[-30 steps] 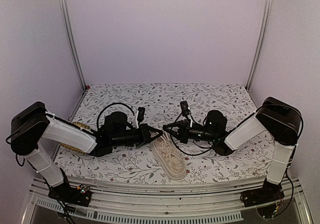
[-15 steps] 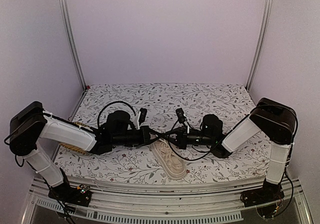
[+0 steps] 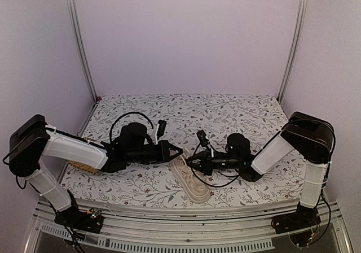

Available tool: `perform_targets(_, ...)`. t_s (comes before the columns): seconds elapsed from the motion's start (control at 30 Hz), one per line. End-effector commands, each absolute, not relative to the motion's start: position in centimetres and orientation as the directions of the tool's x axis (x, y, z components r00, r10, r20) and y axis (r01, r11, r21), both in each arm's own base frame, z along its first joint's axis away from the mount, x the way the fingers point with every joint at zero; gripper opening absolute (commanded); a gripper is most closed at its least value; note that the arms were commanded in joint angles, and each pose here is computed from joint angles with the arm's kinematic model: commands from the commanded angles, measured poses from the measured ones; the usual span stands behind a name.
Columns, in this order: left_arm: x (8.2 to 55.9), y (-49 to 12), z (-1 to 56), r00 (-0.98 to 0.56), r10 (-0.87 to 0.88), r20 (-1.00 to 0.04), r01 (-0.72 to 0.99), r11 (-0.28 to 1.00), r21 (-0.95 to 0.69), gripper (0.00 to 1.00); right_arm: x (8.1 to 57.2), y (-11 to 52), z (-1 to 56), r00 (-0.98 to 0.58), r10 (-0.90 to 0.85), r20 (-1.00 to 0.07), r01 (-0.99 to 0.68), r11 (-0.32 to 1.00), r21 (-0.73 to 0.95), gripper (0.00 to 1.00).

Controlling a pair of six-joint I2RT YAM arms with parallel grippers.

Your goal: Tie the shoes

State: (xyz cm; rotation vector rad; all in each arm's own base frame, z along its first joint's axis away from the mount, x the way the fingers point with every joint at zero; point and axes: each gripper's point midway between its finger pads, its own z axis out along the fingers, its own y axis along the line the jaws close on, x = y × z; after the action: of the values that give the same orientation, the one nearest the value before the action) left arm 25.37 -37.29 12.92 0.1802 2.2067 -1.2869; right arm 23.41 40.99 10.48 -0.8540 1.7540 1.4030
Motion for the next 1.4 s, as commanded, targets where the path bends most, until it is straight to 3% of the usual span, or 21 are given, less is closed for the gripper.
perform_targets(0.0, 26.4, -37.5, 16.6, -0.780, -0.214, -0.588, 0.437, 0.485, -0.758, 0.00, 22.1, 40.6, 8.1, -0.545, -0.125, -0.829, -0.833, 0.196, 0.518, 0.02)
perform_targets(0.27, 25.9, -38.5, 17.0, -0.789, -0.169, -0.590, 0.473, 0.445, -0.760, 0.00, 23.0, 41.7, 8.6, -0.528, -0.121, -0.841, -0.844, 0.191, 0.502, 0.02)
perform_targets(0.53, 25.6, -38.1, 16.6, -0.797, -0.156, -0.584, 0.464, 0.460, -0.757, 0.00, 27.4, 42.0, 9.5, -0.474, -0.044, -0.879, -0.826, 0.369, 0.427, 0.02)
perform_targets(0.73, 25.2, -38.2, 16.1, -0.806, -0.128, -0.578, 0.468, 0.460, -0.754, 0.00, 28.8, 42.3, 11.6, -0.411, 0.012, -0.911, -0.837, 0.391, 0.383, 0.02)
perform_targets(1.0, 25.8, -38.1, 15.3, -0.811, -0.128, -0.571, 0.456, 0.472, -0.754, 0.00, 26.7, 45.3, 13.2, -0.424, 0.029, -0.905, -0.895, 0.140, 0.424, 0.02)
perform_targets(1.3, 27.1, -38.0, 15.5, -0.803, -0.153, -0.576, 0.461, 0.453, -0.763, 0.00, 23.3, 45.2, 11.4, -0.492, -0.056, -0.869, -0.869, -0.040, 0.494, 0.02)
perform_targets(1.37, 27.3, -37.7, 14.8, -0.808, -0.151, -0.569, 0.452, 0.460, -0.764, 0.04, 22.9, 44.8, 11.5, -0.509, -0.057, -0.859, -0.856, -0.071, 0.513, 0.02)
